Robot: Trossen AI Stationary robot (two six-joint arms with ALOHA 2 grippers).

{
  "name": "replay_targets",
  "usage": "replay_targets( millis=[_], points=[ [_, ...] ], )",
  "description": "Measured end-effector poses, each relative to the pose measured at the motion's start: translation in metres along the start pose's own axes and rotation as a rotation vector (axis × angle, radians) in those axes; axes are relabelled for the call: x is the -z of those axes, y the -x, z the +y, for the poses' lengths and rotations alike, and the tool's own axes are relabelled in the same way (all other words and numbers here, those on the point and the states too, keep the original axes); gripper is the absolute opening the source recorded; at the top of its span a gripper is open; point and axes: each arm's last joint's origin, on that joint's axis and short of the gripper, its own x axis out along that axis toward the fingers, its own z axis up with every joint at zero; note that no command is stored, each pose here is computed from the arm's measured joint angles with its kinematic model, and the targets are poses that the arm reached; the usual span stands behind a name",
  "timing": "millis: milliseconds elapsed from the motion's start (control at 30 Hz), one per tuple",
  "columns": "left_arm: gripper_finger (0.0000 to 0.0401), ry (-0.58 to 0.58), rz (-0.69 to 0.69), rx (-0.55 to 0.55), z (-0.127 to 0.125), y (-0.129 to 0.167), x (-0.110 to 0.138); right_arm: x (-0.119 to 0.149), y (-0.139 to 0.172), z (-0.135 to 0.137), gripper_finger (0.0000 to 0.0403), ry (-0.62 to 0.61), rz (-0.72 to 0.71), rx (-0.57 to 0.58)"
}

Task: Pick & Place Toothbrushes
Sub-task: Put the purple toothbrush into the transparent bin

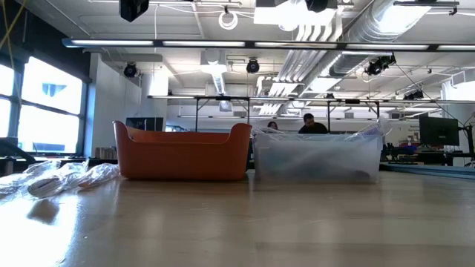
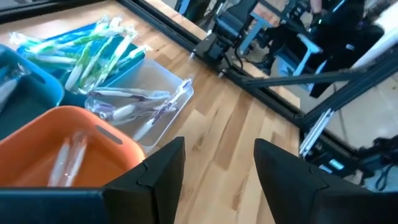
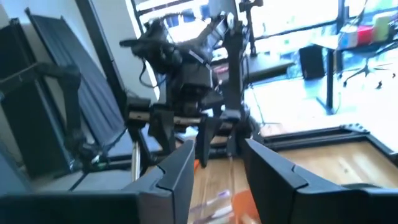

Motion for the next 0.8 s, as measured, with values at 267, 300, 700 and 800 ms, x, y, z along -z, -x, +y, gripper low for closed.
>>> replay_targets(
  millis=[267,300,700,800],
  points=[
    [0.019,0.023,-0.002,0.002,0.0,0.0,0.0,-0.009,0.015,0.004,0.0057,0.007,-0.043,0.057],
    [0.019,0.024,-0.002,0.002,0.0,0.0,0.0,-0.01,0.017,0.005,0.0045,0.007,-0.043,0.057],
    [0.0175,0.311,0.144,0.065,-0.001,0.001,0.006,-0.016,0.034,0.011,0.0008,0.057,-0.035,0.062],
    [0.0161,0.434,0.277,0.057,-0.002,0.005,0.017,-0.015,0.035,0.011,0.0008,0.065,-0.024,0.065]
  ],
)
